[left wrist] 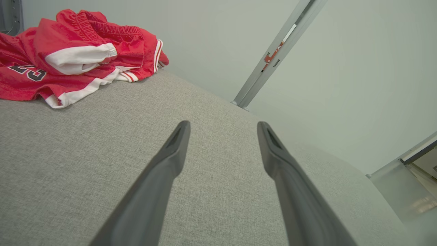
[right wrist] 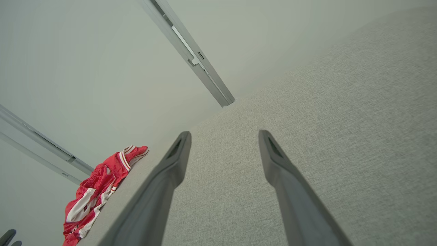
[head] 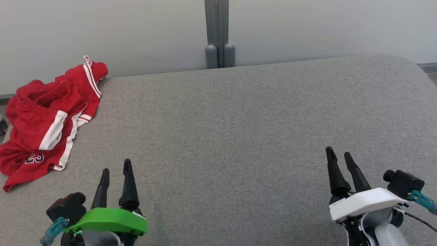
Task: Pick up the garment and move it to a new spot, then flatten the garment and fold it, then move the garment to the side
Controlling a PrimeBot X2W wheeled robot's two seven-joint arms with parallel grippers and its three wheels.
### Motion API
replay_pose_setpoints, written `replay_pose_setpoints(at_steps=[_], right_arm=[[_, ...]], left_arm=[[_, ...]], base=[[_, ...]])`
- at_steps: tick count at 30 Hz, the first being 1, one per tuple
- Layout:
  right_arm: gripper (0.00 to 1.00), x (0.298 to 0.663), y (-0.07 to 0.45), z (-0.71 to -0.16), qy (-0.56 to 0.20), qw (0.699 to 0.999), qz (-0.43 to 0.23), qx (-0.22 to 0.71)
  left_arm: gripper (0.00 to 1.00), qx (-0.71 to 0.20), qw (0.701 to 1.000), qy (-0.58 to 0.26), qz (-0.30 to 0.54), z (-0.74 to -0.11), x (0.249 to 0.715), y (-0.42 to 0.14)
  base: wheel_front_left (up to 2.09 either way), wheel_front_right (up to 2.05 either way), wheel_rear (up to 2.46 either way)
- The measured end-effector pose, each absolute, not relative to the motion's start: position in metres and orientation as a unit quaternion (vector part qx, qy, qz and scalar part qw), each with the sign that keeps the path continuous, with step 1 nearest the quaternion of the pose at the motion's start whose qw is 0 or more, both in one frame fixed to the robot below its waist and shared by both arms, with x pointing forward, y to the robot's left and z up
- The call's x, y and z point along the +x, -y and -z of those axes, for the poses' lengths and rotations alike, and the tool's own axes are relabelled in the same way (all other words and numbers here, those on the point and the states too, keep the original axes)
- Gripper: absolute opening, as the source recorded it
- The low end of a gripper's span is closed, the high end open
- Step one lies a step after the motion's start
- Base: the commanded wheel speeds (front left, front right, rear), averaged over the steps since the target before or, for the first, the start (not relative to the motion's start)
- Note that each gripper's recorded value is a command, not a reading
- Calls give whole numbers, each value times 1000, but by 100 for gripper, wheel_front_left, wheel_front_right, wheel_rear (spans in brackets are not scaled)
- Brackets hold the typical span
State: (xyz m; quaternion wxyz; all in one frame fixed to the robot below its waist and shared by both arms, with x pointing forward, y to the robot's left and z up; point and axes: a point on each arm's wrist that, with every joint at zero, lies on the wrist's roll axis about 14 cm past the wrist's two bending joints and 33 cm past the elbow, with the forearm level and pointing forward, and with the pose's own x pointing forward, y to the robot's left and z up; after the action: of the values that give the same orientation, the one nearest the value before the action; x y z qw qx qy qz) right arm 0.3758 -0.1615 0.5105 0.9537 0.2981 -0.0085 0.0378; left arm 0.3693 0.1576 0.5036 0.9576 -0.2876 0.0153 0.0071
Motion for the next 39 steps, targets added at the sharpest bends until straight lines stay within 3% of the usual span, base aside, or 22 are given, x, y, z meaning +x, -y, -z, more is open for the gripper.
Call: replay_pose_setpoints(at_steps=[39], right_arm=[[100, 372, 144, -512, 32, 992, -79, 95]], left_arm=[[100, -117, 993, -2, 10, -492, 360, -147]], base=[[0, 0, 0]])
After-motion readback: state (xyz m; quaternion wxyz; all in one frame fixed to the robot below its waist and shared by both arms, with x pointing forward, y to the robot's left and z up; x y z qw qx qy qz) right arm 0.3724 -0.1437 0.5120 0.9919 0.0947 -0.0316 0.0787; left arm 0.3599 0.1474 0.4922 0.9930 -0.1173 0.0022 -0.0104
